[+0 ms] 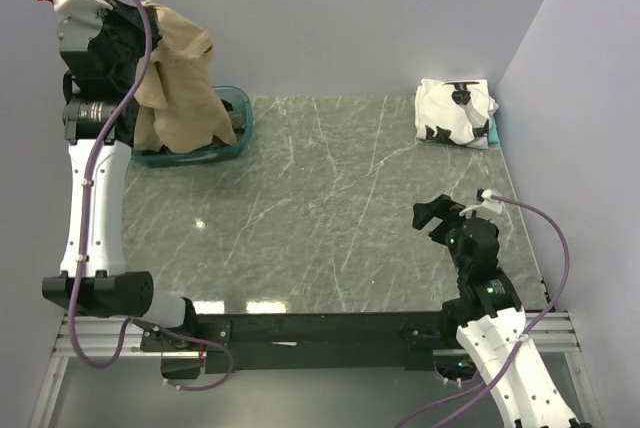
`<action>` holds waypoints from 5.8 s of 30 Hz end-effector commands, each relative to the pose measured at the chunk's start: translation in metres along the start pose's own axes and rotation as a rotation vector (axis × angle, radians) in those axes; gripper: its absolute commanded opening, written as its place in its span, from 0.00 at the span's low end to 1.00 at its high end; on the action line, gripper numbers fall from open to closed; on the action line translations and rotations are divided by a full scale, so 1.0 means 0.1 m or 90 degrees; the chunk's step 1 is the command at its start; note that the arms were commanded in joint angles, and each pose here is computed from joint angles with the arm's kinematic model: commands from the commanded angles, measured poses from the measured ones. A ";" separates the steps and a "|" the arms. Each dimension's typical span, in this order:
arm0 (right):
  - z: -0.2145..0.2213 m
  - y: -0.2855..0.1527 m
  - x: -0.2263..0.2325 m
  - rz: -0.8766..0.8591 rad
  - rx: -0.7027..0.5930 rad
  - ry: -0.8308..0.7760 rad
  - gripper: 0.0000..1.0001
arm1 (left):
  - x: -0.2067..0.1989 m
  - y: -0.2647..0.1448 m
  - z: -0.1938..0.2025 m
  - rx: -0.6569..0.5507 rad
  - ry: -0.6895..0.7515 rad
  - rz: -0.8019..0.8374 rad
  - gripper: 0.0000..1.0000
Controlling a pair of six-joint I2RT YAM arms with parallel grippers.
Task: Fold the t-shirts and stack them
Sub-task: Move the tshirt to the center of the board, then flatten the tshirt out
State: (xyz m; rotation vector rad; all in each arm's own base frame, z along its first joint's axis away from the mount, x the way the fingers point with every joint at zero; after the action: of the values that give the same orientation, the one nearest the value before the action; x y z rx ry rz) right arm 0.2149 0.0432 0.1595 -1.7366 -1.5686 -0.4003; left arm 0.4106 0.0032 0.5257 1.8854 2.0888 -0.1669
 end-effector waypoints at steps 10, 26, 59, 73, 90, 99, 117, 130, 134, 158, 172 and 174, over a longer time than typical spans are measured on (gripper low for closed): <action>-0.07 0.00 0.12 -0.037 -0.017 0.007 1.00 | -1.11 -1.16 -1.02 -0.169 -0.066 0.334 0.01; -0.09 -0.03 0.12 -0.041 -0.025 0.007 1.00 | -1.68 -1.42 -0.56 -0.079 -0.123 0.490 0.02; 1.02 0.28 0.85 -0.107 0.294 -0.098 0.99 | 0.14 -2.83 3.88 0.590 -0.180 0.078 0.99; 1.73 0.81 1.19 -0.048 0.381 -0.175 0.92 | 0.14 -3.11 4.41 0.708 -0.091 0.031 0.69; 2.13 1.07 1.25 -0.058 0.439 -0.171 0.46 | 0.34 -3.06 4.70 0.733 -0.016 -0.081 0.07; 1.64 0.94 1.08 0.017 0.328 -0.208 0.00 | 0.30 -2.81 4.27 0.598 -0.046 -0.082 0.01; 0.58 0.42 0.66 0.064 0.185 -0.166 0.00 | -0.02 -2.85 4.20 0.649 0.022 0.046 0.67; 0.63 0.43 0.57 0.072 0.187 -0.167 0.00 | 0.17 -2.86 4.68 0.750 0.153 -0.080 0.73; 0.61 0.42 0.56 0.072 0.181 -0.165 0.00 | 0.21 -2.80 4.76 0.759 0.213 -0.126 0.63; -0.83 -0.11 1.33 -0.023 -0.068 -0.129 0.00 | -0.63 -2.10 2.36 0.368 0.005 0.020 0.01; -2.32 -1.70 1.83 -0.210 -0.315 -0.025 0.00 | -0.21 -2.57 -0.01 0.021 -0.209 0.094 0.01; -2.35 -1.90 1.83 -0.257 -0.322 -0.014 0.00 | -0.14 -2.69 -0.16 -0.008 -0.231 0.120 0.01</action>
State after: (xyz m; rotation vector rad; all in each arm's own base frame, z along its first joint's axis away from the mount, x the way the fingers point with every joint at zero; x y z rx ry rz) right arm 0.1507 0.0126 0.4860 -1.8084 -1.9130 -0.9846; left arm 0.1567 -0.0502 0.4933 1.8891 1.7086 -0.4907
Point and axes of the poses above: each gripper's point midway between its finger pads, its own y axis out along the fingers, its own x axis along the line the jaws close on, z = x × y, the point moved 3 cm from there along -y, back along the fingers, and after that the axes turned 15 degrees about y, right-handed, at the moved point
